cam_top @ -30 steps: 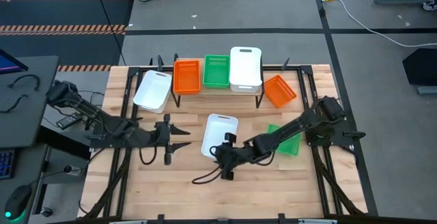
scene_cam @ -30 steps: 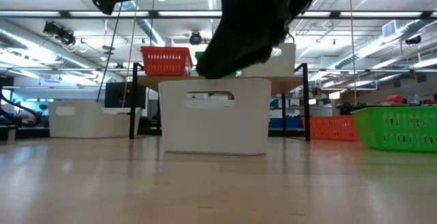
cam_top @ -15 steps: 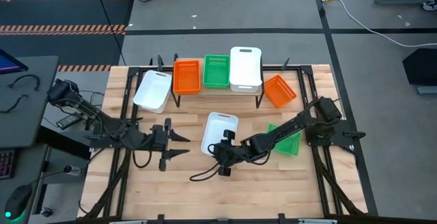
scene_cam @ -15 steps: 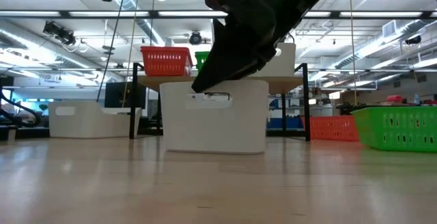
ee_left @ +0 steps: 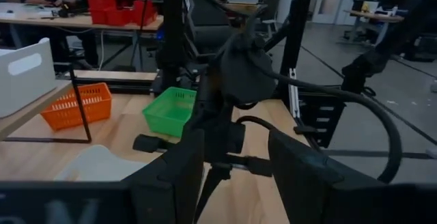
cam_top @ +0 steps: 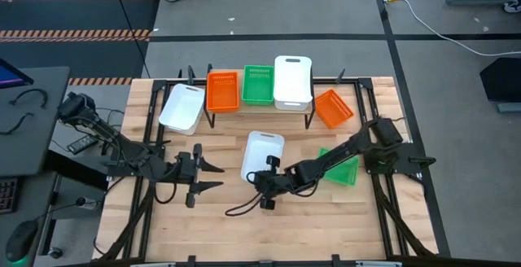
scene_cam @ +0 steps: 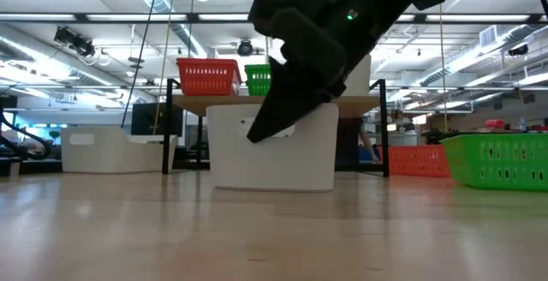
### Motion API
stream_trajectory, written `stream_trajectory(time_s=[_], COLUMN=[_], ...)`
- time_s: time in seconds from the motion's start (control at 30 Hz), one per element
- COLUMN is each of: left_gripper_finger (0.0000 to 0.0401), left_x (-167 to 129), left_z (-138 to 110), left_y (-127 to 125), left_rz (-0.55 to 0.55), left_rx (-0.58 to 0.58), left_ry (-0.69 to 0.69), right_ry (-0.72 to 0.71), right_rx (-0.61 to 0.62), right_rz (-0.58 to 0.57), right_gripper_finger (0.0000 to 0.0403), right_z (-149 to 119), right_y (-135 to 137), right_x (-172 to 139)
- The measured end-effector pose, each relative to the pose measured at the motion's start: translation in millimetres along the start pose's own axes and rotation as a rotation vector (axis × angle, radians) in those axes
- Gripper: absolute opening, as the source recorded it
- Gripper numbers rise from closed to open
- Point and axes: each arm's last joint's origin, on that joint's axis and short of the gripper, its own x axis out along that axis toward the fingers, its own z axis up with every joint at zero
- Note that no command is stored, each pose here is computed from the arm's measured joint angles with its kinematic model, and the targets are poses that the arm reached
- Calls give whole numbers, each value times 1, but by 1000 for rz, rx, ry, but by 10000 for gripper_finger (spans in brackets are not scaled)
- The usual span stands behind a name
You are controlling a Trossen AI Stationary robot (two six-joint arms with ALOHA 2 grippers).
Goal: Stack baskets on shelf by color
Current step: Stack the bottom white bin on top of the white bin on the shelf
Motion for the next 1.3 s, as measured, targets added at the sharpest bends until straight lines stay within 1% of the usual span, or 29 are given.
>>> stream_trajectory(time_s=[0.03,0.1,0.23,0.33,0.47,0.53,0.67,0.73,0.77,0.87,0.93,1.0,1.13,1.3], left_gripper_finger=[172,172,172,172,172,172,172,172,172,172,172,172,172,172], left_x=[0,0,0,0,0,0,0,0,0,0,0,0,0,1], left_z=[0,1,1,0,0,1,1,1,1,1,2,2,2,2], left_y=[0,0,0,0,0,0,0,0,0,0,0,0,0,1], left_rz=[2,7,7,8,7,7,7,6,6,6,5,5,6,9], left_rx=[0,-3,-3,-1,-2,-3,-4,-5,-5,-7,-11,-12,-11,-11], left_ry=[0,-6,-5,-3,-5,-5,-7,-8,-8,-11,-17,-19,-19,-18], right_ry=[-5,-4,-4,-14,-81,-148,-300,-367,-402,-482,-500,-510,-488,-376], right_rx=[1,-24,-53,-79,-113,-116,-135,-170,-186,-251,-312,-340,-348,-407], right_rz=[1,-1,1,7,0,12,72,53,29,-90,-161,-212,-263,-285], right_gripper_finger=[27,9,11,5,4,3,2,2,2,1,1,1,0,0], right_z=[0,0,1,8,23,33,49,53,54,60,63,68,74,75], right_y=[0,0,0,0,-2,-2,-4,-8,-13,-33,-49,-67,-104,-148], right_x=[1,1,-3,-19,-63,-90,-151,-179,-193,-227,-240,-248,-250,-236])
